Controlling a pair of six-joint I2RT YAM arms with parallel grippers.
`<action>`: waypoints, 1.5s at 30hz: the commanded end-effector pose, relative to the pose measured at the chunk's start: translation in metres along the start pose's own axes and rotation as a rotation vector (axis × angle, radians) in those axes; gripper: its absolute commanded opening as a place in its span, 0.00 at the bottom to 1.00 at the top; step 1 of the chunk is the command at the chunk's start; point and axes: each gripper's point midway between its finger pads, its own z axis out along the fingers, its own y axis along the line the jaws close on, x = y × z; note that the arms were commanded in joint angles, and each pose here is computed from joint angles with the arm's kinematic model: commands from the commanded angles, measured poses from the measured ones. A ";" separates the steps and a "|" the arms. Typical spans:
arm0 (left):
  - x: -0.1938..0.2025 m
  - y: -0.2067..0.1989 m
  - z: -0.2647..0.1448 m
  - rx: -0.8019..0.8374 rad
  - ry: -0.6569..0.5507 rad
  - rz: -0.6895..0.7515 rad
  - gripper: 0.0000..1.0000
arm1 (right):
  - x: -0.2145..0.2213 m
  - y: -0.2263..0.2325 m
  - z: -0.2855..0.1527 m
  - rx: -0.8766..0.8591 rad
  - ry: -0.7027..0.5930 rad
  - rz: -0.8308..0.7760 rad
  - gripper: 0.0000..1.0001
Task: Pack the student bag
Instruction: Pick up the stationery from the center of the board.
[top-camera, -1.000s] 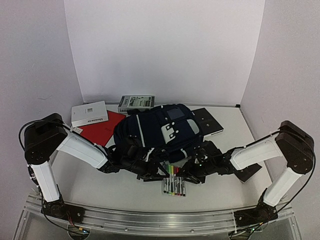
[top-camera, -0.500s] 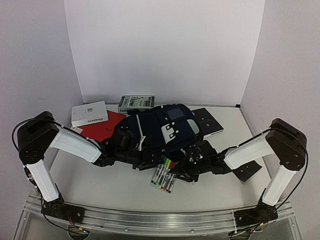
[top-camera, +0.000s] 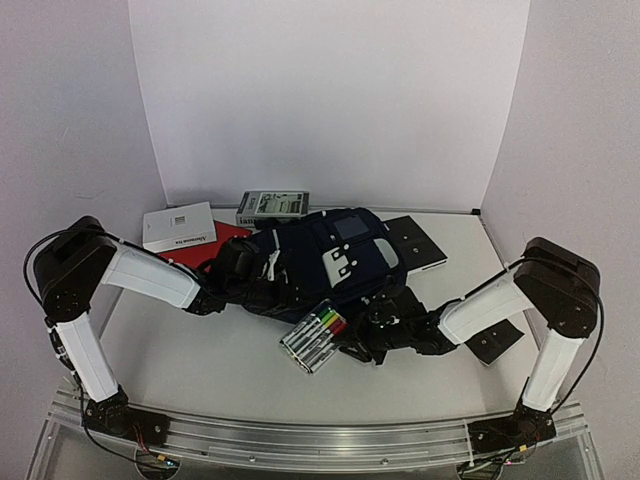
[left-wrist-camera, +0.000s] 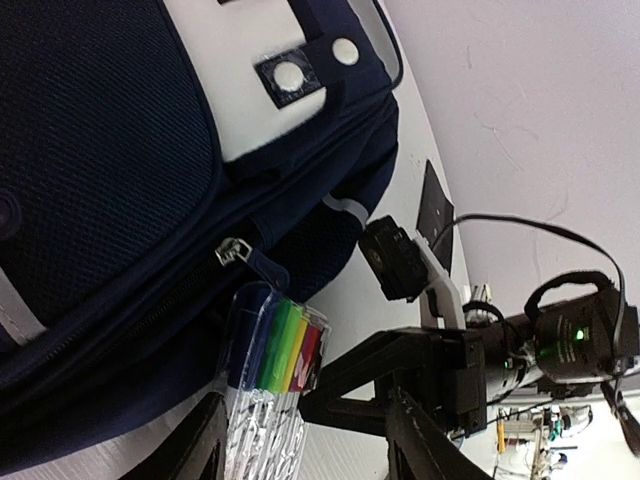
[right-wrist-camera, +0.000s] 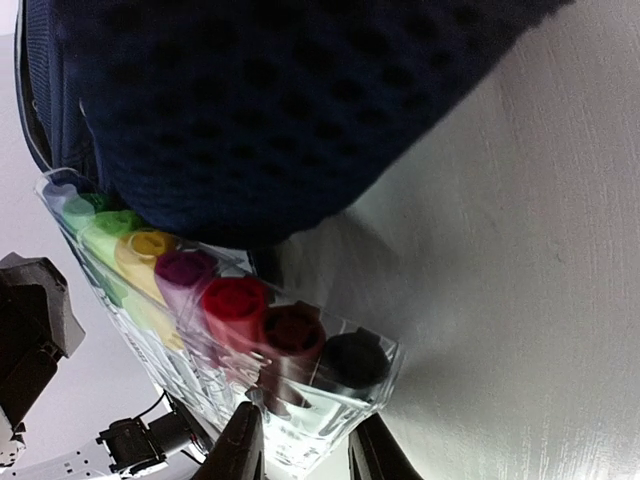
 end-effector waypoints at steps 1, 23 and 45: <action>-0.027 0.016 -0.014 -0.194 -0.043 0.099 0.59 | -0.018 0.005 0.006 -0.028 -0.100 0.069 0.27; 0.057 0.013 -0.009 0.017 0.294 -0.050 0.39 | -0.022 0.014 0.002 -0.045 -0.127 0.055 0.26; -0.068 -0.151 -0.109 0.380 -0.283 0.094 0.00 | -0.026 0.180 -0.116 -0.364 -0.274 -0.362 0.89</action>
